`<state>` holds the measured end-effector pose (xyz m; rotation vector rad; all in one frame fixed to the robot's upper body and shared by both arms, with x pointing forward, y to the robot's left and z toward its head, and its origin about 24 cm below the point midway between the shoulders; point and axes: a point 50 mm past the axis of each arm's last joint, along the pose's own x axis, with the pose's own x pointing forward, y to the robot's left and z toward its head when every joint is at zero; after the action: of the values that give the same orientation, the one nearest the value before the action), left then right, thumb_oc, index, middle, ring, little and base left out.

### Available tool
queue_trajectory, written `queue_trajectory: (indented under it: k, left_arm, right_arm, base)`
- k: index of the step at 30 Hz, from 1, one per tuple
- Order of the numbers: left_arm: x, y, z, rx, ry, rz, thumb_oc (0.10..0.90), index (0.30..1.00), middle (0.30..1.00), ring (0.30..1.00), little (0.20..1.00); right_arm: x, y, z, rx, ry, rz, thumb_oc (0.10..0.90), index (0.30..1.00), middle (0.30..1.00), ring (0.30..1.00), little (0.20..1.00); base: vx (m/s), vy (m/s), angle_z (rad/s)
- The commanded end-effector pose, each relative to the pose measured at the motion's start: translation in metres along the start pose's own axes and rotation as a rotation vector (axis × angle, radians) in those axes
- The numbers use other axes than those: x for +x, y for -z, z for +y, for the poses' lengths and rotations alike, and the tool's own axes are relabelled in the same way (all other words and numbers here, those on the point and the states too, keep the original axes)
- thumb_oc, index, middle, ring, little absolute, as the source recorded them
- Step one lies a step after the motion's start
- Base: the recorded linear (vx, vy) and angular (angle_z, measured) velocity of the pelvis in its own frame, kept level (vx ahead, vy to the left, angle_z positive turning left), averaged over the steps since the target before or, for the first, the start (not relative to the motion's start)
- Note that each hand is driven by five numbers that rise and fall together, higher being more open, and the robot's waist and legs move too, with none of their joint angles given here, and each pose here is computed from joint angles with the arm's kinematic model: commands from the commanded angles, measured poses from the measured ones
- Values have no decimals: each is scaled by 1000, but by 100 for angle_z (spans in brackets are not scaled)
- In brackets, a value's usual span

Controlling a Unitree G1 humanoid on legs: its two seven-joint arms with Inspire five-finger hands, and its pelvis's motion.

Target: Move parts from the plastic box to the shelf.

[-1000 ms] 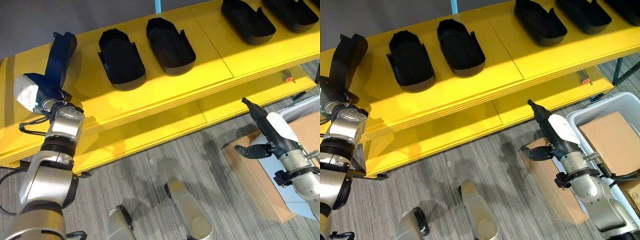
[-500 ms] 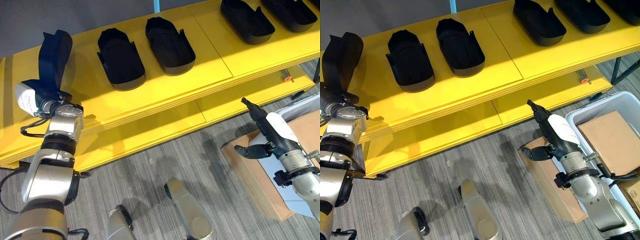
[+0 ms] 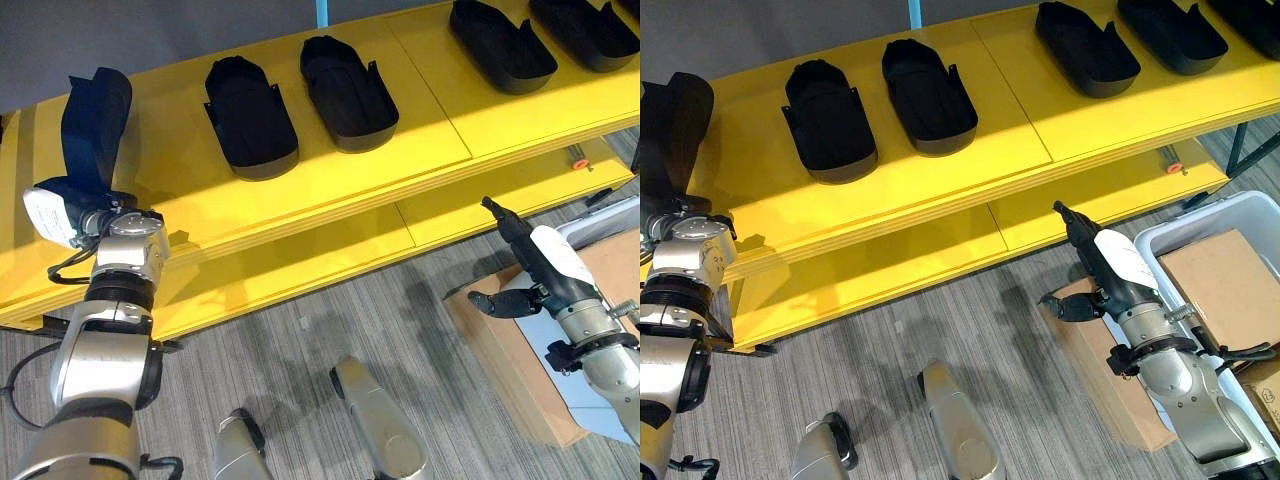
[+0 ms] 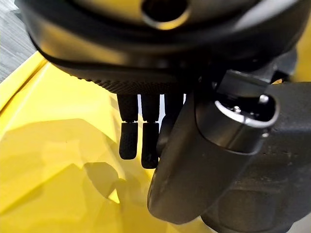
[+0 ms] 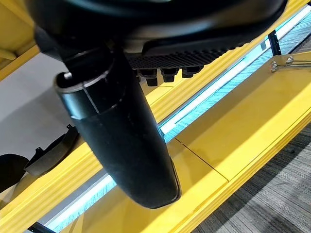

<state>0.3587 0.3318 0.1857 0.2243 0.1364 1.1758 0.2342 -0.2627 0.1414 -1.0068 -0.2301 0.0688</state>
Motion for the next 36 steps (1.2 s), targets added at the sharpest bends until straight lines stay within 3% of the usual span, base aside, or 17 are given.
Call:
queue_trajectory:
  k: [1, 36]
  left_arm:
    - [4, -16, 13, -51, -117, -105, 400, 300, 300, 300, 300]
    - [-22, 24, -5, -70, -135, -26, 400, 300, 300, 300, 300]
  right_arm:
    - [18, -30, -35, 24, 219, -178, 900, 1000, 1000, 1000, 1000]
    - [22, -35, -19, 87, 201, -185, 900, 1000, 1000, 1000, 1000]
  base:
    - [0, 0, 0]
    - [-3, -26, 3]
